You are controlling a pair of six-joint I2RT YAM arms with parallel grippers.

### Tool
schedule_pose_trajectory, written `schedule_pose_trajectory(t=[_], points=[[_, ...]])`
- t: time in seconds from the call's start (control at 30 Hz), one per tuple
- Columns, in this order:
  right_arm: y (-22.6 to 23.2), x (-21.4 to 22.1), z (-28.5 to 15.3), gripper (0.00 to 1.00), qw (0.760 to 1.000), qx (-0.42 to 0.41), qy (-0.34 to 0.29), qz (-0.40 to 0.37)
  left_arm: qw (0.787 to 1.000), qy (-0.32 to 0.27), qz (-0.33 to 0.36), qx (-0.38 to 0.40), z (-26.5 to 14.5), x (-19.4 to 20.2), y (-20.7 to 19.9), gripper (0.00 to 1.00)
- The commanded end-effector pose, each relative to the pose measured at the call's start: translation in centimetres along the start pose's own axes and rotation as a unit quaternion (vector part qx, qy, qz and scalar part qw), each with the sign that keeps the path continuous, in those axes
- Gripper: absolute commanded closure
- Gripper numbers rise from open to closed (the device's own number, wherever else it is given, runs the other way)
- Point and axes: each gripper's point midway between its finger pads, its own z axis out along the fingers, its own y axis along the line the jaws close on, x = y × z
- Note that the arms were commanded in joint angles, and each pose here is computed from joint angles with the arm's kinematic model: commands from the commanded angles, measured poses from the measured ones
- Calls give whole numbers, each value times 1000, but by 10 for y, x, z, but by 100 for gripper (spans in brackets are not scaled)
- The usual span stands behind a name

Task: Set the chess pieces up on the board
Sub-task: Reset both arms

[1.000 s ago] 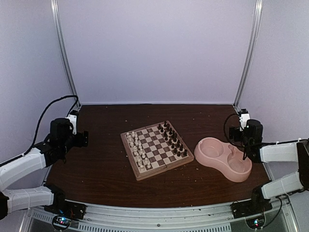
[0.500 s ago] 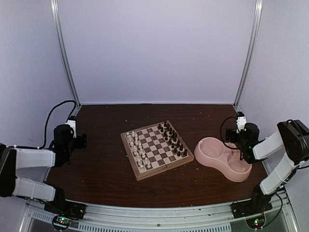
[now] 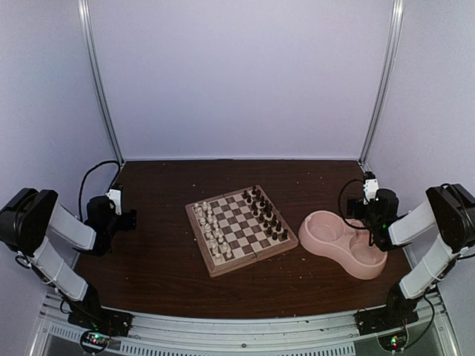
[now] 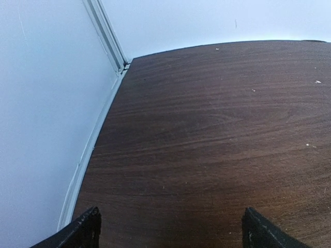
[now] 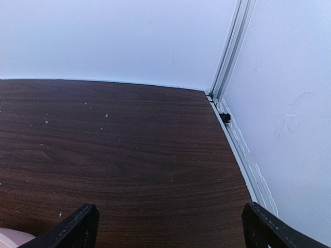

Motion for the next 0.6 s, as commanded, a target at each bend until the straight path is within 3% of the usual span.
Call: schedule_pose_trajectory(t=[0.0,0.57], points=[[-1,-12,1,0,1000,-1,-19,8,998,-38,-9,47,4,-23,-10,4],[-1,-13,1,0,1000,1,-20,7,998,-41,-9,49,6,-24,-11,2]])
